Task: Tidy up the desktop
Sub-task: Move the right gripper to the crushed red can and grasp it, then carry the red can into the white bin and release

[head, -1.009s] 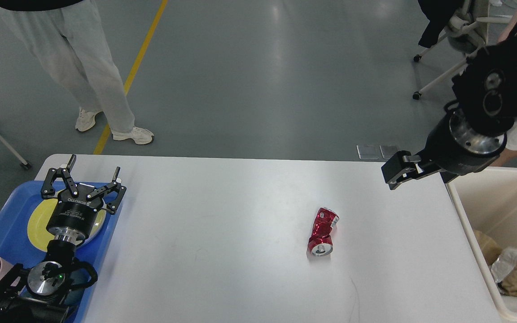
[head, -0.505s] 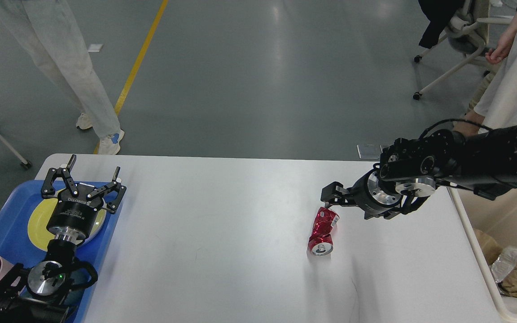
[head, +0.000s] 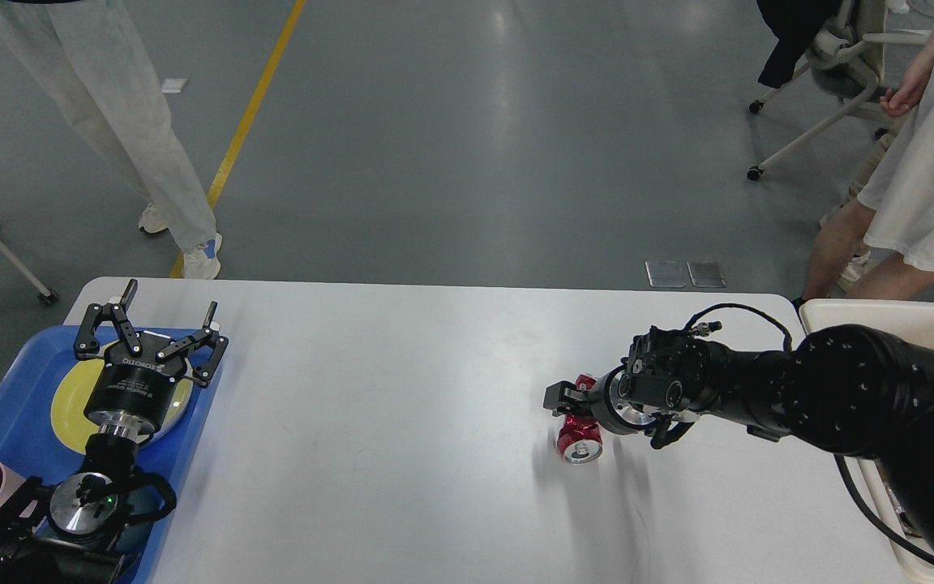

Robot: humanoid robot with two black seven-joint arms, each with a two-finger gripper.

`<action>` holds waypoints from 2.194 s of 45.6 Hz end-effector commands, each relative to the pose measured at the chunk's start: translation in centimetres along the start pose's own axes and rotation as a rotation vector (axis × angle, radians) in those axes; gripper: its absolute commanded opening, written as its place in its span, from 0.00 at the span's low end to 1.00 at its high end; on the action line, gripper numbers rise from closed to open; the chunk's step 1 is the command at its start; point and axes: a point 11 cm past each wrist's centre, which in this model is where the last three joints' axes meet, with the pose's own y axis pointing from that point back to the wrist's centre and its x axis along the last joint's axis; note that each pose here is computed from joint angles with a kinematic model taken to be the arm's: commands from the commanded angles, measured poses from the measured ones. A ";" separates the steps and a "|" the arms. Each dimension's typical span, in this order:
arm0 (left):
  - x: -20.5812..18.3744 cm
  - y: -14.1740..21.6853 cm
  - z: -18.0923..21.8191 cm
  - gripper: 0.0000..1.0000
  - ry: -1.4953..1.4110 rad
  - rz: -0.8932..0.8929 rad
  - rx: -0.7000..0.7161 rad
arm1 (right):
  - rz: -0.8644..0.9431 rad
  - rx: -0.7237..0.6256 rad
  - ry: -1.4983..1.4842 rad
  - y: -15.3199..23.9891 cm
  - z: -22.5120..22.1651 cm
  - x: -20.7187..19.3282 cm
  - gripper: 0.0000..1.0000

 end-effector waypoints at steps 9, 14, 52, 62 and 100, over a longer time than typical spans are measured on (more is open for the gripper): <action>0.0 0.0 0.0 0.96 0.000 0.000 0.000 | 0.037 0.002 0.016 -0.7 -0.3 0.3 1.00; 0.0 0.0 0.0 0.96 0.000 0.000 0.000 | 0.047 0.000 0.033 -1.0 -0.2 0.0 1.00; 0.0 0.0 0.0 0.96 0.000 0.000 0.000 | 0.030 0.003 0.043 -0.9 -0.3 -0.8 0.00; 0.0 0.0 0.0 0.96 0.000 0.000 0.000 | 0.053 -0.015 0.023 -0.3 0.3 -0.6 0.00; 0.0 0.0 0.0 0.97 0.000 0.000 0.000 | -0.221 -0.240 0.155 26.0 5.8 4.4 0.00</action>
